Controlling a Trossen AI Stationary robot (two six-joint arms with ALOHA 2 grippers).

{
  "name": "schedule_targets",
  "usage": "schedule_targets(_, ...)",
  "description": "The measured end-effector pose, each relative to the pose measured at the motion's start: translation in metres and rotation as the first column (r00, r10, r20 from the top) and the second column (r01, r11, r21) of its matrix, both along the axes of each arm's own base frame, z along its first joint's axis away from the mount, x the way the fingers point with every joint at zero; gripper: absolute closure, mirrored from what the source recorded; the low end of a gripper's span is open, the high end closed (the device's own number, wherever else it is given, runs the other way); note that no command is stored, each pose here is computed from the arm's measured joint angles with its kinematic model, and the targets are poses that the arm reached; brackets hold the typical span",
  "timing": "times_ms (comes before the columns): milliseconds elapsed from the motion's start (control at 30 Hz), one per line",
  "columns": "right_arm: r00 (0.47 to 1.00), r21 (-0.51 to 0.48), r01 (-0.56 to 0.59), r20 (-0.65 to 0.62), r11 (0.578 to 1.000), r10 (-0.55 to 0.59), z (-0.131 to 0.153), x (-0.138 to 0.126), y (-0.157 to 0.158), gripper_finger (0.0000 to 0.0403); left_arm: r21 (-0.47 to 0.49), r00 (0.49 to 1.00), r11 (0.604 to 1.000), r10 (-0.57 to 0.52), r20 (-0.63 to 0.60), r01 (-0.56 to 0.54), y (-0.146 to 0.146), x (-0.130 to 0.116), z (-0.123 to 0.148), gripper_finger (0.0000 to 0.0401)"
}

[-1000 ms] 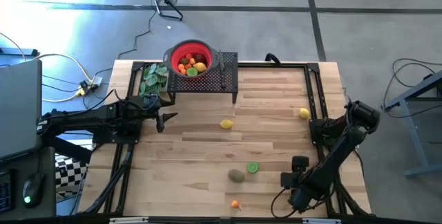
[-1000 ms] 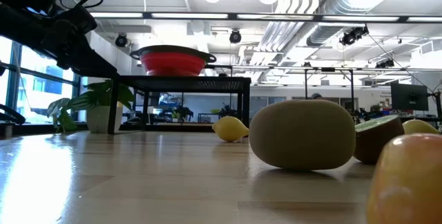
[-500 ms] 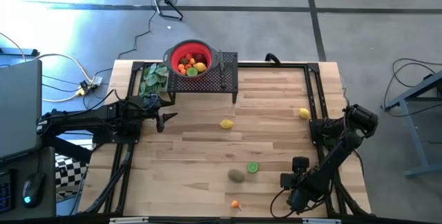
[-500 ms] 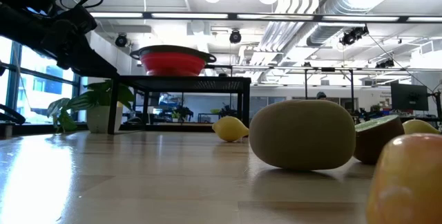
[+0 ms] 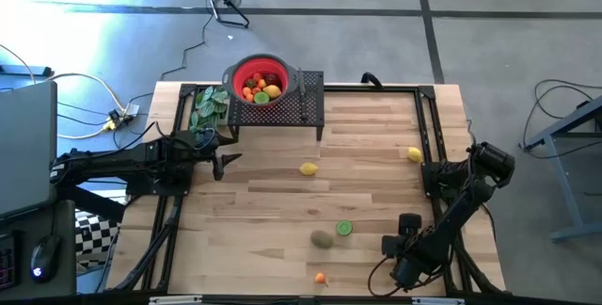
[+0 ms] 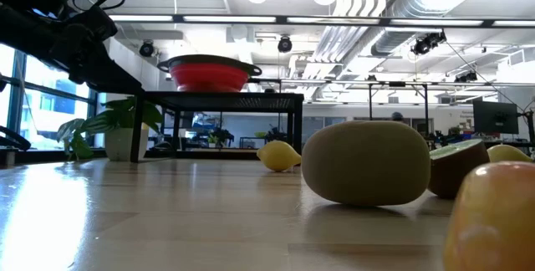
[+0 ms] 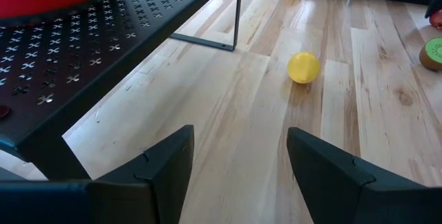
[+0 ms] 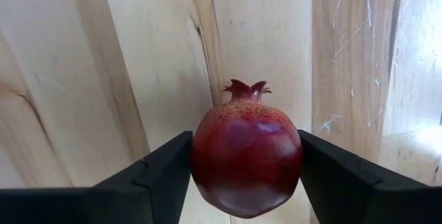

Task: Pick & Place Fruit
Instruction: Put the red pomegranate into the red strainer bowl on the shelf

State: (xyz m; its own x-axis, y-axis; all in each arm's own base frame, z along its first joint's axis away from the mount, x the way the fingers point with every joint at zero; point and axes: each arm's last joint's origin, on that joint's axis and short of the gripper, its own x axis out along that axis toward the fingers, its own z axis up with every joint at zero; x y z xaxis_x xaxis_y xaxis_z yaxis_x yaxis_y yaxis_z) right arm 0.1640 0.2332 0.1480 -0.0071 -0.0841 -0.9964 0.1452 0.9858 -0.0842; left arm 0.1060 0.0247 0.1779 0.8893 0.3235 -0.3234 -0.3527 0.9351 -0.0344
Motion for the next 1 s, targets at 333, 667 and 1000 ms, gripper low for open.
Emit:
schedule_targets(333, 0.996, 0.0, 0.085, 0.007, 0.996, -0.085, 0.0, 0.0, 0.0, 0.0177, 0.0, 1.0, 1.0, 0.0, 0.0, 0.0, 0.0, 0.0, 0.0, 0.0173)
schedule_targets(667, 0.987, 0.033, 0.159, 0.004, 0.987, -0.159, 0.007, 0.006, -0.006, 0.0178, 0.0, 1.0, 1.0, 0.0, 0.0, 0.0, 0.0, 0.0, 0.0, 0.0173)
schedule_targets(1000, 0.957, 0.095, 0.275, 0.072, 0.957, -0.282, 0.029, 0.034, -0.033, 0.0179, 0.0, 1.0, 1.0, 0.0, 0.0, 0.0, 0.0, 0.0, 0.0, 0.0173)
